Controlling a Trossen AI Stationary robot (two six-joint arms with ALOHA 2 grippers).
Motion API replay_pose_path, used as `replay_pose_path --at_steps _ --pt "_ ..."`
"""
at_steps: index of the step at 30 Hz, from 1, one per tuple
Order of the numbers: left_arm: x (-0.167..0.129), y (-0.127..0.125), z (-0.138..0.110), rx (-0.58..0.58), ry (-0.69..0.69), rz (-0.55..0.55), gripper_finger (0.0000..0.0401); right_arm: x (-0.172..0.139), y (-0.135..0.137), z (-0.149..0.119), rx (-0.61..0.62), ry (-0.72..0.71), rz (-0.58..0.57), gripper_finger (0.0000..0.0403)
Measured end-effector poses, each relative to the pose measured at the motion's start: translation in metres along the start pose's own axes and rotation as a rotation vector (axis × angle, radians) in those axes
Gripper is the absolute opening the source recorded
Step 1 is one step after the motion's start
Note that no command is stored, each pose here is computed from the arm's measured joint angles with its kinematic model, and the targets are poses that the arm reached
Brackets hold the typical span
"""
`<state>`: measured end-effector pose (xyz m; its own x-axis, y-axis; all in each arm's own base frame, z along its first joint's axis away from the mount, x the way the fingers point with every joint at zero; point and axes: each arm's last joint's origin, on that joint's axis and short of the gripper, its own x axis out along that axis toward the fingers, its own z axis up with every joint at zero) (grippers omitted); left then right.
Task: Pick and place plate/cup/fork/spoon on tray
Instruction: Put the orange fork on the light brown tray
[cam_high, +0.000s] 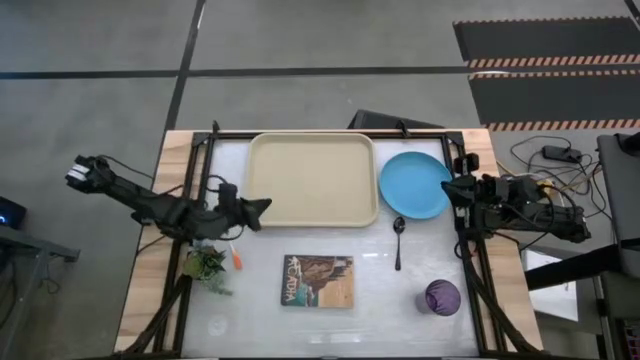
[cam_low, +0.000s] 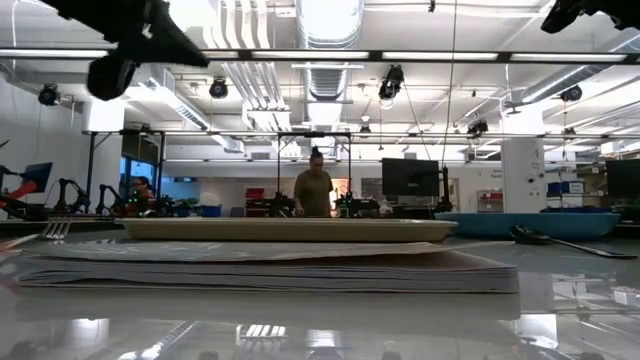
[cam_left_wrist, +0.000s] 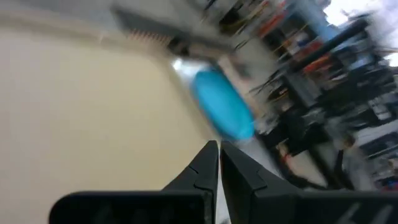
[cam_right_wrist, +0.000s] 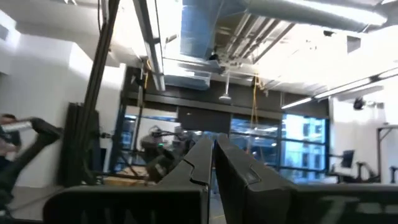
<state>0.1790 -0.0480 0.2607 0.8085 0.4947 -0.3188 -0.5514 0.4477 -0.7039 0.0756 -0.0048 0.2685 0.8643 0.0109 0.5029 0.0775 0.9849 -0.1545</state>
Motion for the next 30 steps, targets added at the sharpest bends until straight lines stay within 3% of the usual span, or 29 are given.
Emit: replay_pose_path --at_steps 7,14,30 --pt "0.01 -0.002 -0.009 -0.105 0.302 0.448 0.0 0.001 0.0 -0.001 -0.005 0.008 0.004 0.0009" --pt "0.023 0.005 -0.027 -0.061 0.608 0.918 0.0 0.002 0.0 -0.003 -0.002 0.024 0.006 0.0009" --pt "0.028 0.067 -0.038 -0.082 0.535 1.161 0.0 0.004 0.0 -0.005 -0.005 0.038 0.009 0.0009"
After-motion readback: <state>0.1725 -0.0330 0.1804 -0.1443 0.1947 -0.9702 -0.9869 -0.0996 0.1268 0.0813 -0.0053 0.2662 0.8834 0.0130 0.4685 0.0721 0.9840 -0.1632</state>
